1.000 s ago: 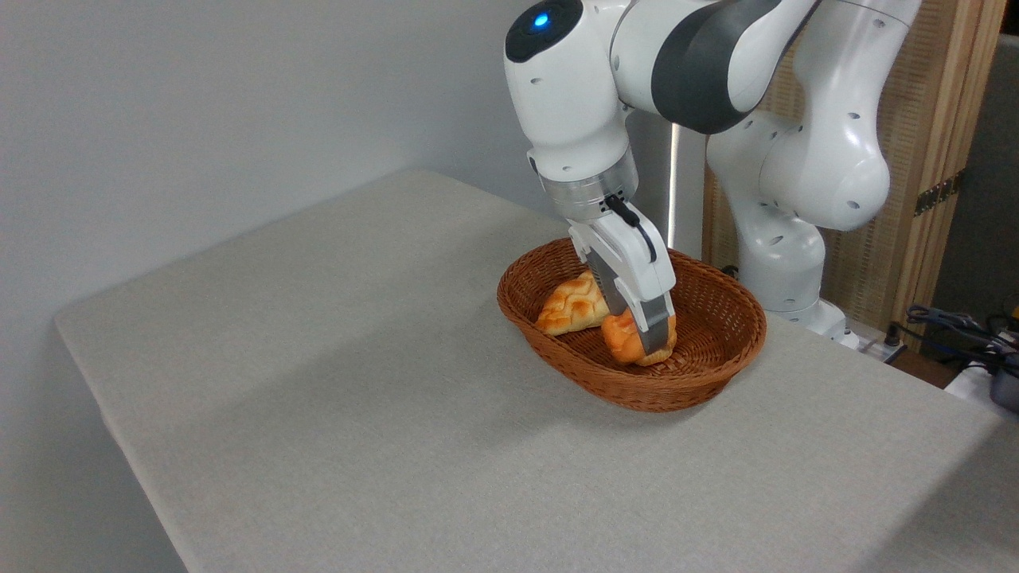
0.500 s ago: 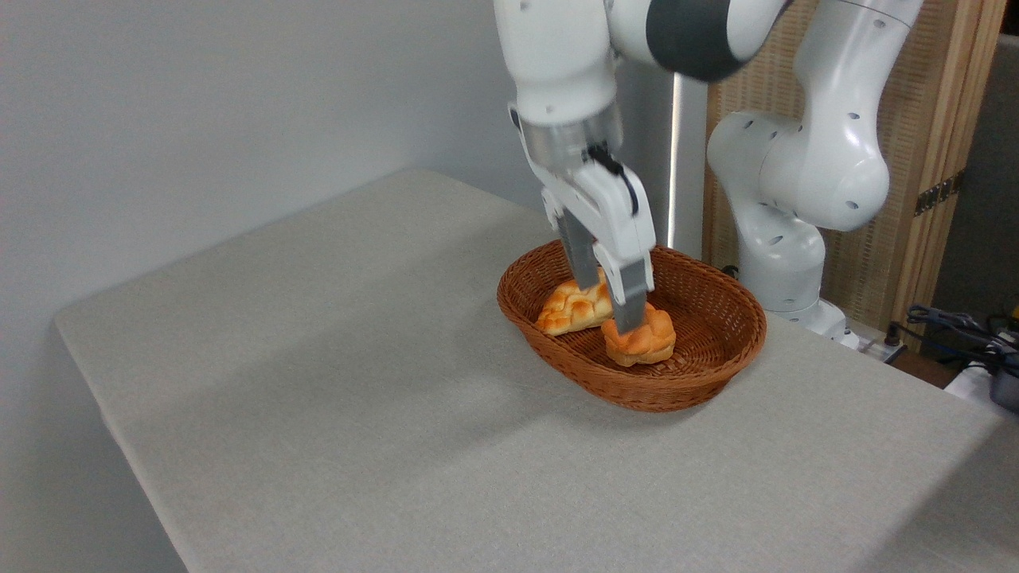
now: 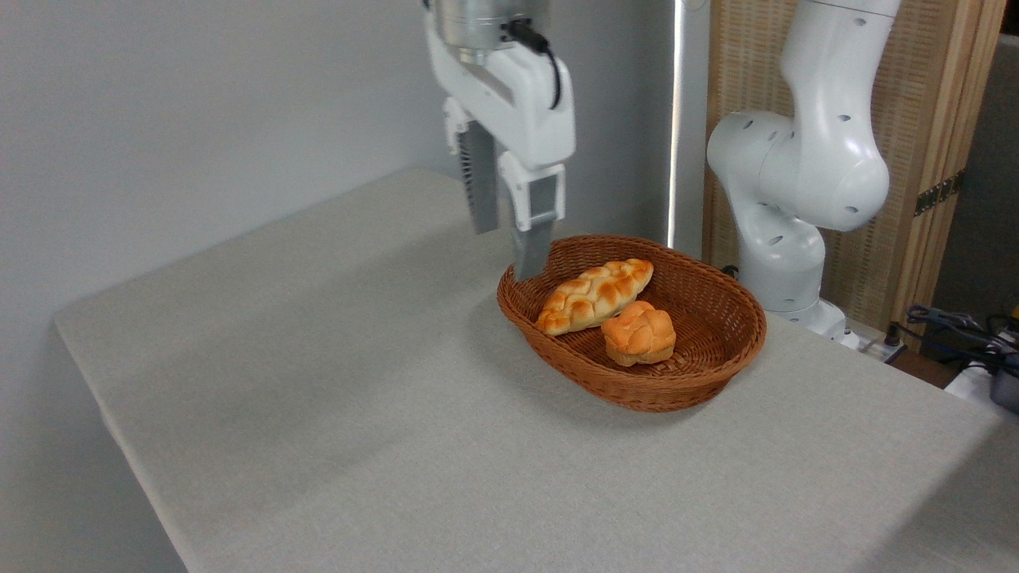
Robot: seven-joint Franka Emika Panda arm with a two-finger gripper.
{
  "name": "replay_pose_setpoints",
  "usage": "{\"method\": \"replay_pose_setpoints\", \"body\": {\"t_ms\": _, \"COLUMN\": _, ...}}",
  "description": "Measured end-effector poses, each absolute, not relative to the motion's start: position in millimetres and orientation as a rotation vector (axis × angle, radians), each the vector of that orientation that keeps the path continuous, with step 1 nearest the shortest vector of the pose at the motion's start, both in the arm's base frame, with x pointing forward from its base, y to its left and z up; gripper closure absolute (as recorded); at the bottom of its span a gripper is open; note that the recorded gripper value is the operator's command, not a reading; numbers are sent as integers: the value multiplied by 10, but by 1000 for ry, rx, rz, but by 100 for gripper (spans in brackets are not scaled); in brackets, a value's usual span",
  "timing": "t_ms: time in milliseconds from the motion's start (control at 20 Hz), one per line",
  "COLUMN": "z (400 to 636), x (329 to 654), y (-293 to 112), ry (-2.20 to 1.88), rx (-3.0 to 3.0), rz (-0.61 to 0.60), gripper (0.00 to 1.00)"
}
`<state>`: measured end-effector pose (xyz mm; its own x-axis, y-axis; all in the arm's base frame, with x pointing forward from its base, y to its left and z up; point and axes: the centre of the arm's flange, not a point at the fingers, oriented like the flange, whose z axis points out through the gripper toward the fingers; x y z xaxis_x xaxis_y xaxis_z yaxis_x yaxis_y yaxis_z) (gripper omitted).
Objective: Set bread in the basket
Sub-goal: 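Open the gripper and raise it away from the basket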
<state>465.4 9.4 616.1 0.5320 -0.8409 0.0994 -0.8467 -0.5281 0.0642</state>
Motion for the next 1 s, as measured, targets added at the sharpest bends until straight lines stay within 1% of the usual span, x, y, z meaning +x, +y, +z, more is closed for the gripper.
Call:
{"method": "replay_pose_setpoints", "body": {"t_ms": 200, "z": 6244, "x": 5080, "y": 5, "ry": -1378, "rx": 2686, "rz": 47, "gripper": 0}}
{"method": "replay_pose_setpoints", "body": {"t_ms": 300, "z": 6263, "x": 5201, "y": -14, "ry": -1315, "rx": 2722, "rz": 33, "gripper": 0}}
{"method": "replay_pose_setpoints", "body": {"t_ms": 450, "z": 6282, "x": 5253, "y": -20, "ry": -1236, "rx": 2763, "rz": 29, "gripper": 0}}
{"method": "replay_pose_setpoints", "body": {"t_ms": 750, "z": 6295, "x": 5261, "y": -12, "ry": -1221, "rx": 2772, "rz": 36, "gripper": 0}}
{"method": "replay_pose_setpoints", "body": {"t_ms": 900, "z": 6309, "x": 5301, "y": 66, "ry": -1201, "rx": 2793, "rz": 75, "gripper": 0}}
{"method": "replay_pose_setpoints", "body": {"t_ms": 1000, "z": 6292, "x": 5322, "y": 129, "ry": -1184, "rx": 2803, "rz": 80, "gripper": 0}}
